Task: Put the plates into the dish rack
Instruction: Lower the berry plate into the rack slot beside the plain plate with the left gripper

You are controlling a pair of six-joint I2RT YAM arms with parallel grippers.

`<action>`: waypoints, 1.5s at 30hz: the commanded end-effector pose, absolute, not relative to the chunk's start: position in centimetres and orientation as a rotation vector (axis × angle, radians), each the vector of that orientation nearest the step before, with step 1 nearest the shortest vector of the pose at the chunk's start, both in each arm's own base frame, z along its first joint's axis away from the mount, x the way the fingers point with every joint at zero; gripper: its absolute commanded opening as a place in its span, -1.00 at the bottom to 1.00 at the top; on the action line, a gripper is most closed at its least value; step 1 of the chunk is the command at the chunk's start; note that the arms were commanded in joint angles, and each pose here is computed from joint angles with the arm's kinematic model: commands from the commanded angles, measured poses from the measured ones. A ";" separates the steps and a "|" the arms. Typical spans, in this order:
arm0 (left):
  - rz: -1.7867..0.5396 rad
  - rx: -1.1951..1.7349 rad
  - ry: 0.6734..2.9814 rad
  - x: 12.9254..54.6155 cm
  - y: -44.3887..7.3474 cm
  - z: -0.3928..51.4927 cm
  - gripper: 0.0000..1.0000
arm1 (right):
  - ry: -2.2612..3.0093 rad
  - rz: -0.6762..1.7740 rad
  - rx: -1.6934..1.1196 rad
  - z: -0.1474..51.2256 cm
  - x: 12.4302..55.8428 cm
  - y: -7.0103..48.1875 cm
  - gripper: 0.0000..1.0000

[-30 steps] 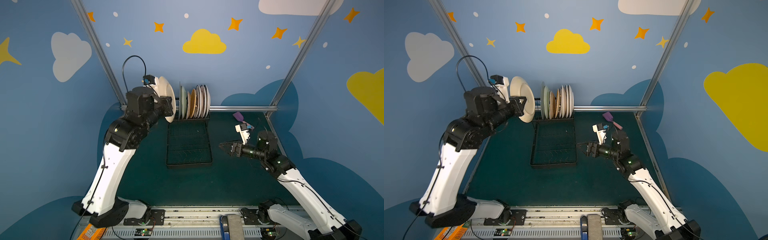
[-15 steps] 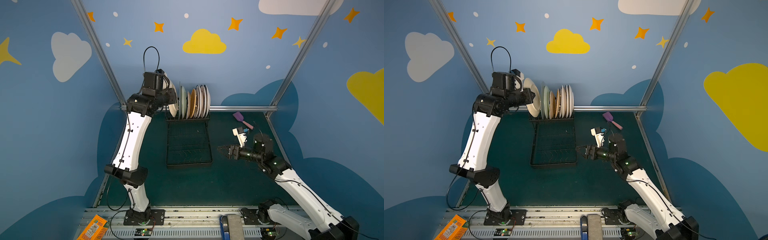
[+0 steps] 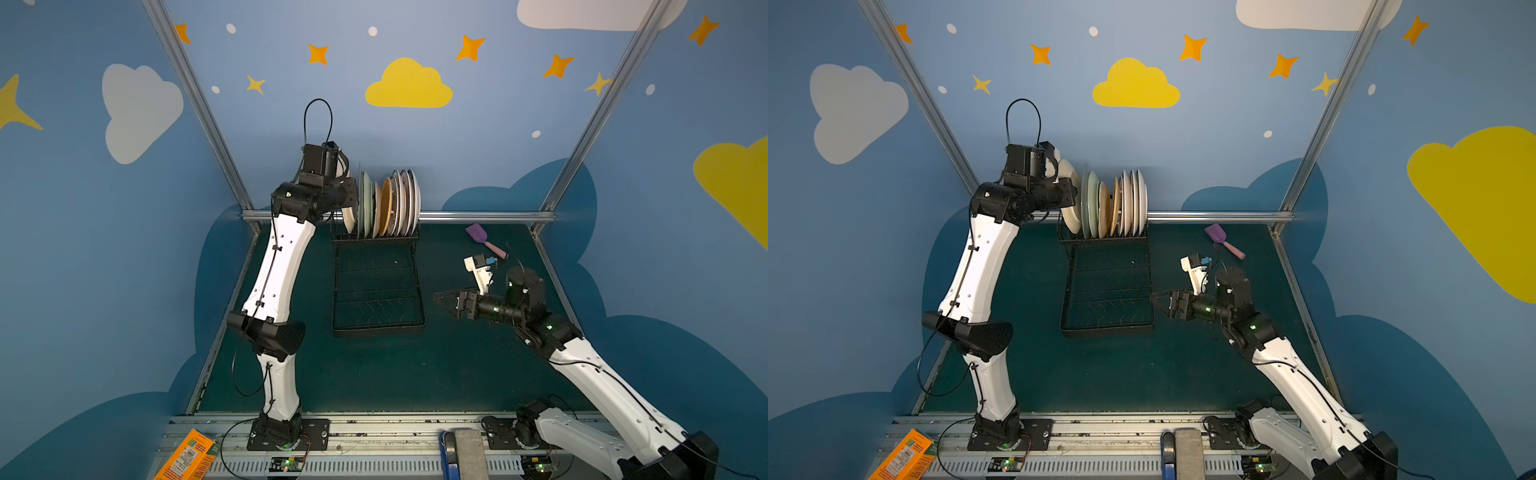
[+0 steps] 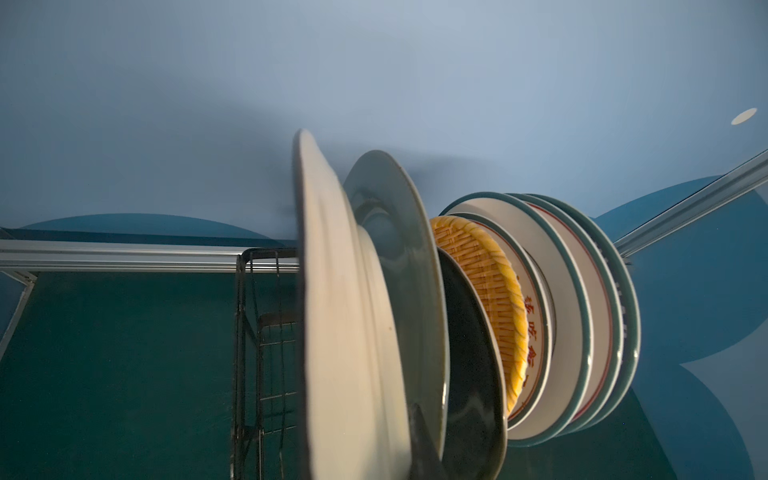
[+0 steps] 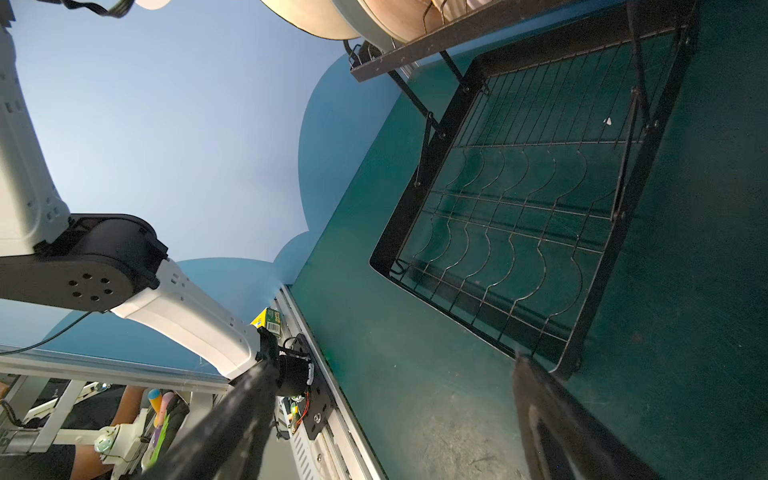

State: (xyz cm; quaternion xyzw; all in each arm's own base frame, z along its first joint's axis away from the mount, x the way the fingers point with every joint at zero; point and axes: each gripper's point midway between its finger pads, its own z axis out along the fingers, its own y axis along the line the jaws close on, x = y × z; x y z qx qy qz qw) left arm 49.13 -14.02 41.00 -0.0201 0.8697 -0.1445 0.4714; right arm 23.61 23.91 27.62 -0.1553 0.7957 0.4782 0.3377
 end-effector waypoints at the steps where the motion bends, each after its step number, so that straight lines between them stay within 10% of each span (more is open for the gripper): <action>1: -0.353 -0.045 1.963 49.8 -13.5 45.7 -0.93 | 2.056 1.256 -0.407 28.5 23.4 24.0 0.75; 45: -0.262 -0.072 2.074 55.7 -13.7 38.3 -0.93 | 2.099 1.264 -0.396 27.7 23.2 24.5 0.75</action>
